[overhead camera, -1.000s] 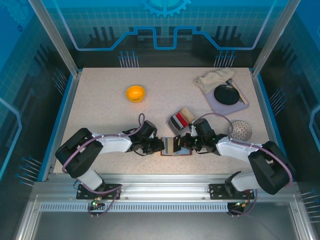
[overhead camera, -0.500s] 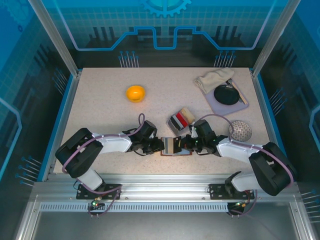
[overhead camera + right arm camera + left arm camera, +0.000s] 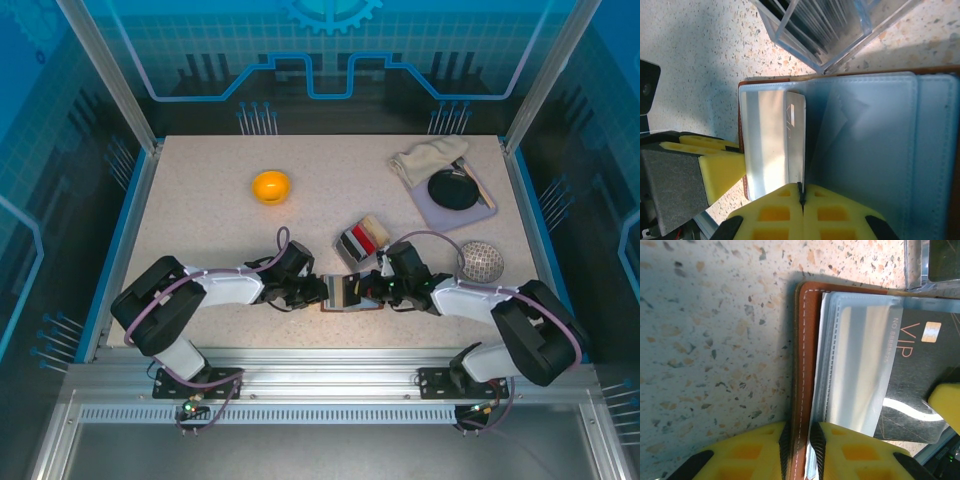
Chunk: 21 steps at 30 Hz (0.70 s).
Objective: Put the credit cards into the card holder
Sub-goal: Insert the credit card into the card slot.
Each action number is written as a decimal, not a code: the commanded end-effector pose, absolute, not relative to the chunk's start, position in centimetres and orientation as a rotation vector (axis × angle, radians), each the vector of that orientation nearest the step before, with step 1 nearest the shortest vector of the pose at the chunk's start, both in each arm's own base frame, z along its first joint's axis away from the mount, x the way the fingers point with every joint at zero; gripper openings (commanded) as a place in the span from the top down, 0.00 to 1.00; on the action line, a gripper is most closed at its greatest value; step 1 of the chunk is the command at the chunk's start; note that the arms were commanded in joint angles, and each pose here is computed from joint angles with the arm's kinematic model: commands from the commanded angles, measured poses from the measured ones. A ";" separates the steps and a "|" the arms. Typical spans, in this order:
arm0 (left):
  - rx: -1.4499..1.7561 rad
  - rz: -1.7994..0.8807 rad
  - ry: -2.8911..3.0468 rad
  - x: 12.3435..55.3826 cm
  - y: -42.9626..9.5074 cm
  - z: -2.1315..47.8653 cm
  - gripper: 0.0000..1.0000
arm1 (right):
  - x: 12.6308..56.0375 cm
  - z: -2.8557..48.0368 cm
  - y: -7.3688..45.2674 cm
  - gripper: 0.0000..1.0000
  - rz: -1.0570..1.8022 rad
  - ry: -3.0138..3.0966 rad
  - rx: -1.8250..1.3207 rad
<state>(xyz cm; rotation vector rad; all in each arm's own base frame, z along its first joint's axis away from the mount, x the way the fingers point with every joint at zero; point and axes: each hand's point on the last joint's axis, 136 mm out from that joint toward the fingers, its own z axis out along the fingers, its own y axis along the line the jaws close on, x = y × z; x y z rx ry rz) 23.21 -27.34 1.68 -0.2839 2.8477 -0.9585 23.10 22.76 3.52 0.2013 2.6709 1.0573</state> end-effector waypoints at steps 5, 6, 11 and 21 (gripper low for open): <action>-0.293 -0.937 2.889 22.5 -27.2 1.2 0.75 | 22.8 3.1 23.4 0.95 1.049 2.694 0.191; -0.293 -0.936 2.890 22.5 -27.2 1.1 0.74 | 22.7 3.1 23.7 0.95 1.071 2.689 0.185; -0.292 -0.938 2.887 22.6 -27.2 1.2 0.75 | 22.1 3.2 24.9 0.94 1.111 2.710 0.124; -0.290 -0.922 2.882 22.8 -27.1 1.2 0.75 | 22.3 3.6 25.2 0.84 1.018 2.768 0.058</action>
